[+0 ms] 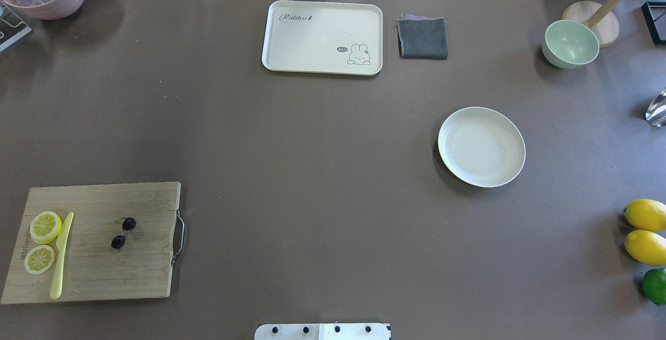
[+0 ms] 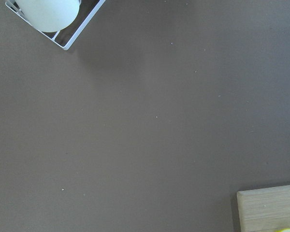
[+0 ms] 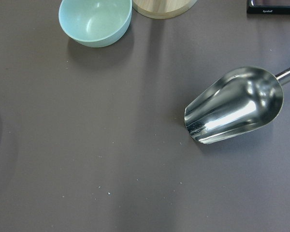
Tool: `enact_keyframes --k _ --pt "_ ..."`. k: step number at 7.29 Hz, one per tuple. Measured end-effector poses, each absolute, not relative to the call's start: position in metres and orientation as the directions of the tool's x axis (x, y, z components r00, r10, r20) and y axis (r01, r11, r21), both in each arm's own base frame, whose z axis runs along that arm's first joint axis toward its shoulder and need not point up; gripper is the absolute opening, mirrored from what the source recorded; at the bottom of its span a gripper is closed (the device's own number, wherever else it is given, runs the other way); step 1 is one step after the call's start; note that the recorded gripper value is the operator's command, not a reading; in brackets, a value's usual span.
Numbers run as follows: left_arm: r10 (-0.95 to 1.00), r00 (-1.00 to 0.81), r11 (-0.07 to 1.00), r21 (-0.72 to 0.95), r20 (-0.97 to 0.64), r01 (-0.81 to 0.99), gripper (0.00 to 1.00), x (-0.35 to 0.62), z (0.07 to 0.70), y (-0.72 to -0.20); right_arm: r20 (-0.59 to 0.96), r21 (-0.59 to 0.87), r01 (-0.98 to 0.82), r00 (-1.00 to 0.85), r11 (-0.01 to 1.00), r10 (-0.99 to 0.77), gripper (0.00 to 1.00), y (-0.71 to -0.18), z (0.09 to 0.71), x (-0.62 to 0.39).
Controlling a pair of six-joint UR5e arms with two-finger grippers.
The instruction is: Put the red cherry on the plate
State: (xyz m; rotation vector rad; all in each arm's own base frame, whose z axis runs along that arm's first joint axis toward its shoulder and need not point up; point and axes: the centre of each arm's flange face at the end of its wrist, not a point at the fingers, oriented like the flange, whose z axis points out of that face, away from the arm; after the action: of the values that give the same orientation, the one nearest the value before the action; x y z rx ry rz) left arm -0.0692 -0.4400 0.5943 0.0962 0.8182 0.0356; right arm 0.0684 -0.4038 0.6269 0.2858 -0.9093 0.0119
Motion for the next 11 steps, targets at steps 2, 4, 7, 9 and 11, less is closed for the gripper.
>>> enact_keyframes --k 2,4,7,9,11 --pt "0.081 0.681 0.993 0.117 -0.728 0.007 0.98 -0.069 0.584 -0.440 0.755 0.225 -0.138 0.651 0.964 -0.083 1.00 -0.404 0.634 0.073" --pt "0.084 0.680 0.992 0.125 -0.728 0.012 0.98 -0.069 0.577 -0.445 0.741 0.231 -0.104 0.663 0.967 -0.105 1.00 -0.411 0.630 0.058" --pt "0.042 0.681 0.998 0.065 -0.731 0.008 0.98 -0.068 0.560 -0.466 0.707 0.183 -0.056 0.701 0.981 -0.092 1.00 -0.443 0.615 0.032" --pt "0.001 0.684 1.000 -0.008 -0.730 -0.010 0.98 -0.061 0.565 -0.487 0.702 0.146 -0.051 0.709 0.988 -0.068 1.00 -0.449 0.596 0.029" --pt "-0.040 0.713 0.997 -0.078 -0.700 -0.021 0.98 -0.061 0.595 -0.498 0.706 0.123 -0.049 0.706 0.991 -0.053 1.00 -0.449 0.575 0.028"
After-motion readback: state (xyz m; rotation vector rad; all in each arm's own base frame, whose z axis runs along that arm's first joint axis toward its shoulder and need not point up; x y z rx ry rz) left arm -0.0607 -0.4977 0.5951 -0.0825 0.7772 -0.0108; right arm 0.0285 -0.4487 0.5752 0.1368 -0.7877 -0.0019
